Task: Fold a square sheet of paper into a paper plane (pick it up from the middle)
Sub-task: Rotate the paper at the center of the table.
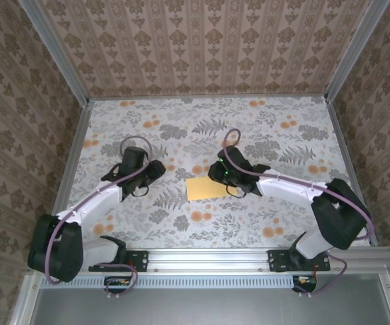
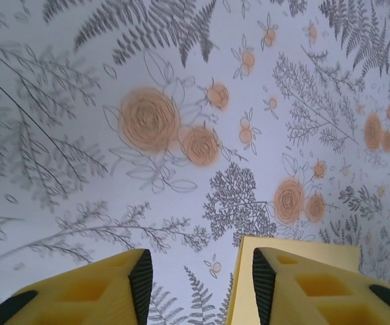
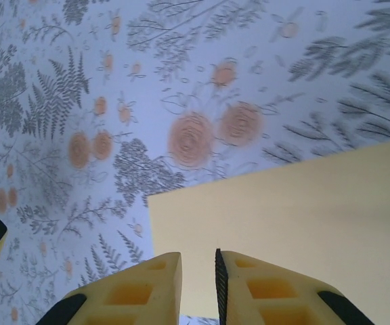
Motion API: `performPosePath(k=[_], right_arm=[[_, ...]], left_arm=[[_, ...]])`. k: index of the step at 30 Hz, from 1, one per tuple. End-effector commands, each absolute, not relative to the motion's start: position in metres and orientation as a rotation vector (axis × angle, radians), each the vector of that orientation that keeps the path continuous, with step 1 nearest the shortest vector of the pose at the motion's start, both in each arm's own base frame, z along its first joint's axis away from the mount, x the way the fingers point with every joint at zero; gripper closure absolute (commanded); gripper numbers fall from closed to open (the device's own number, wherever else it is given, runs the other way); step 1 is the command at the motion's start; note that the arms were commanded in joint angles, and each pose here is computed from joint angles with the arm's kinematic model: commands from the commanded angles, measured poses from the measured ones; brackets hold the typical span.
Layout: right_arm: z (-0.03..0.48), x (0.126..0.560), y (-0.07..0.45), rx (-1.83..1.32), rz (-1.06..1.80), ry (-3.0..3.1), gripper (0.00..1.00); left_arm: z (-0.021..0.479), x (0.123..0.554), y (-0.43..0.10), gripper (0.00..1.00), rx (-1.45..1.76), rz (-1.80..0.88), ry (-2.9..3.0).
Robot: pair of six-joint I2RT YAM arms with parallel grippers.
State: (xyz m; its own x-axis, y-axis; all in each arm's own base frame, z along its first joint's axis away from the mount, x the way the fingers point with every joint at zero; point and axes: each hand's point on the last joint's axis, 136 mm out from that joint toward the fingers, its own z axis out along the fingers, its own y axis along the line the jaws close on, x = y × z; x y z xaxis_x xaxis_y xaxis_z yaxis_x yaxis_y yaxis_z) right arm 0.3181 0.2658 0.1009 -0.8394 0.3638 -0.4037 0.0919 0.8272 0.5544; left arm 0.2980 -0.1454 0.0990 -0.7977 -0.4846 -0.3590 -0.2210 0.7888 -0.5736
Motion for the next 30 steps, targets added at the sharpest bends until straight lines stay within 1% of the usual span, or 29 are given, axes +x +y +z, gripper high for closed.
performPosePath(k=[1,3,7,15,21,26,27,30], right_arm=[[0.078,0.308,0.282,0.237,0.644,2.635,0.77],[0.071,0.311,0.298,0.21,0.638,2.672,0.77],[0.057,0.315,0.322,0.174,0.604,2.74,0.76],[0.03,0.307,0.339,0.09,0.555,2.856,0.76],[0.009,0.28,0.335,-0.046,0.497,2.97,0.76],[0.001,0.244,0.326,-0.348,0.476,3.058,0.75],[0.0,0.231,0.318,-0.425,0.462,3.094,0.75],[0.011,0.22,0.301,-0.55,0.436,3.084,0.74]], left_arm=[[0.099,0.29,-0.137,0.43,-0.417,-0.699,2.574],[0.103,0.294,-0.128,0.36,-0.423,-0.701,2.575],[0.101,0.295,-0.116,0.32,-0.413,-0.661,2.608],[0.092,0.295,-0.107,0.23,-0.445,-0.652,2.632],[0.085,0.299,-0.111,0.22,-0.454,-0.675,2.655],[0.083,0.301,-0.113,0.22,-0.445,-0.682,2.666],[0.083,0.302,-0.114,0.22,-0.445,-0.688,2.667],[0.083,0.302,-0.118,0.21,-0.439,-0.712,2.667]])
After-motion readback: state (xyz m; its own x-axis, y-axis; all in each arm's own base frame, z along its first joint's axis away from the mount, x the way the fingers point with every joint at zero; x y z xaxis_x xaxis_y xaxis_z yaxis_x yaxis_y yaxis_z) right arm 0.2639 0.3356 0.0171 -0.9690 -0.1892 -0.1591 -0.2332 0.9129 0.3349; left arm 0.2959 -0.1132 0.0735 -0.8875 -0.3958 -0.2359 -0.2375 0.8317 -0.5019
